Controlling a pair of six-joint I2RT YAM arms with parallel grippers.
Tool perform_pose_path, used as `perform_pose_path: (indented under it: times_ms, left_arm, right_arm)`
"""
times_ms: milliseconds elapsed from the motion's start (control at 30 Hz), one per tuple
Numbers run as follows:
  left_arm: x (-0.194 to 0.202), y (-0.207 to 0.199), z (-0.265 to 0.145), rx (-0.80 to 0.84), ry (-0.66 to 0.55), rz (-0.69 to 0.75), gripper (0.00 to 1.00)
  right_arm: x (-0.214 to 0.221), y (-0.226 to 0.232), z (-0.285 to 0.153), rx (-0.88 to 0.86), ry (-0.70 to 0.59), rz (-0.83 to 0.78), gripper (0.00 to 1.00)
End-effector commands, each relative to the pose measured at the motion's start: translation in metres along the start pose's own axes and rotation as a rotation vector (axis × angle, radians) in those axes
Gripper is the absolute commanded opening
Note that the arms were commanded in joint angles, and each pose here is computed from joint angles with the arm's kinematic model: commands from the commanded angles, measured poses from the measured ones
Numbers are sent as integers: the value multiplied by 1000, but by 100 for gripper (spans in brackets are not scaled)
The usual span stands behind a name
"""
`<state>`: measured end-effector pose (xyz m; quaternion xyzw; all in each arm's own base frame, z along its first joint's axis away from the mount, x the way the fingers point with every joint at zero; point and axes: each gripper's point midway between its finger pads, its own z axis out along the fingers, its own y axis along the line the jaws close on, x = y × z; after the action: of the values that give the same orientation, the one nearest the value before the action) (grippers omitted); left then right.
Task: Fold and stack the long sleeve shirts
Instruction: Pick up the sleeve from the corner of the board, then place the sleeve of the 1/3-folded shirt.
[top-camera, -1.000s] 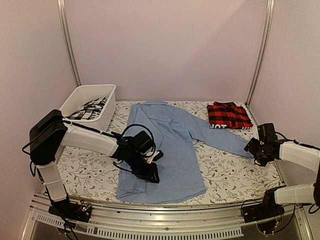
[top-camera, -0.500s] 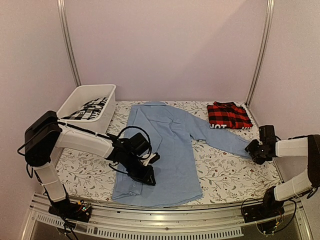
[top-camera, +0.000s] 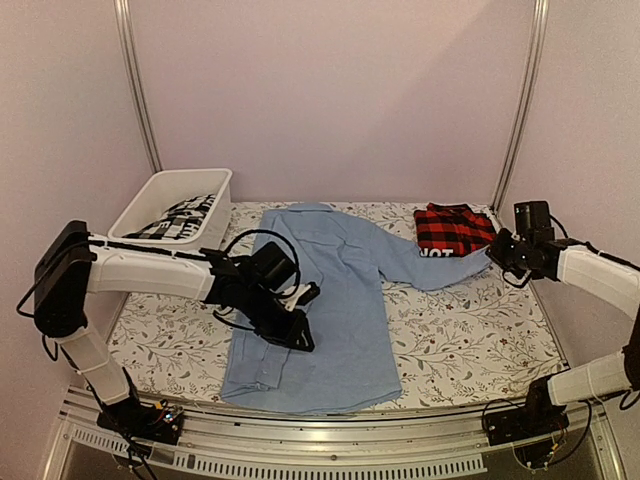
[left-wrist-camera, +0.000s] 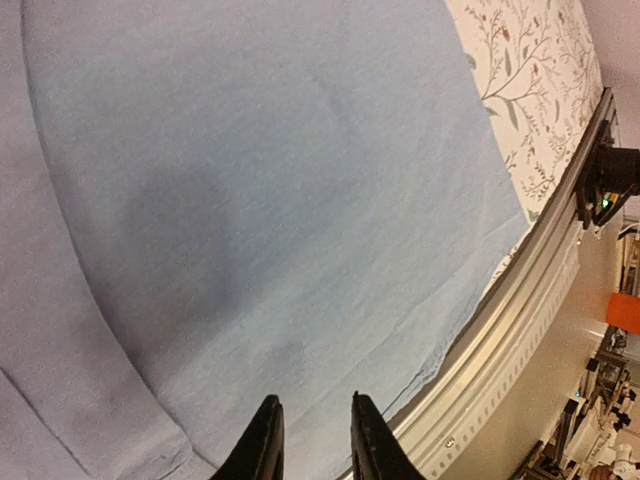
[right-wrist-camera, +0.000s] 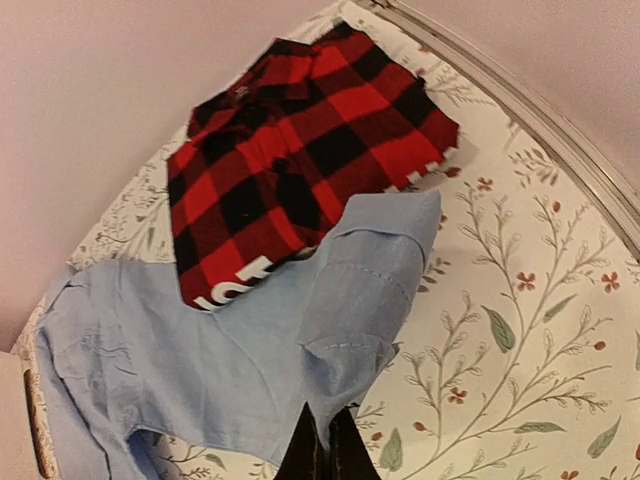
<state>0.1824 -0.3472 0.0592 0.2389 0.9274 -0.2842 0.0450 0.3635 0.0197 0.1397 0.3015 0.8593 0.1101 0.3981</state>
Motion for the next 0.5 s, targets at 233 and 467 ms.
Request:
perform_pose_path:
  times_ms: [233, 467]
  left_arm:
    - [-52, 16, -72, 40, -204, -90, 25]
    - [-60, 57, -98, 47, -306, -234, 26]
  right_arm:
    - [35, 229, -66, -341, -43, -435, 0]
    - [185, 346, -47, -482, 116, -798, 1]
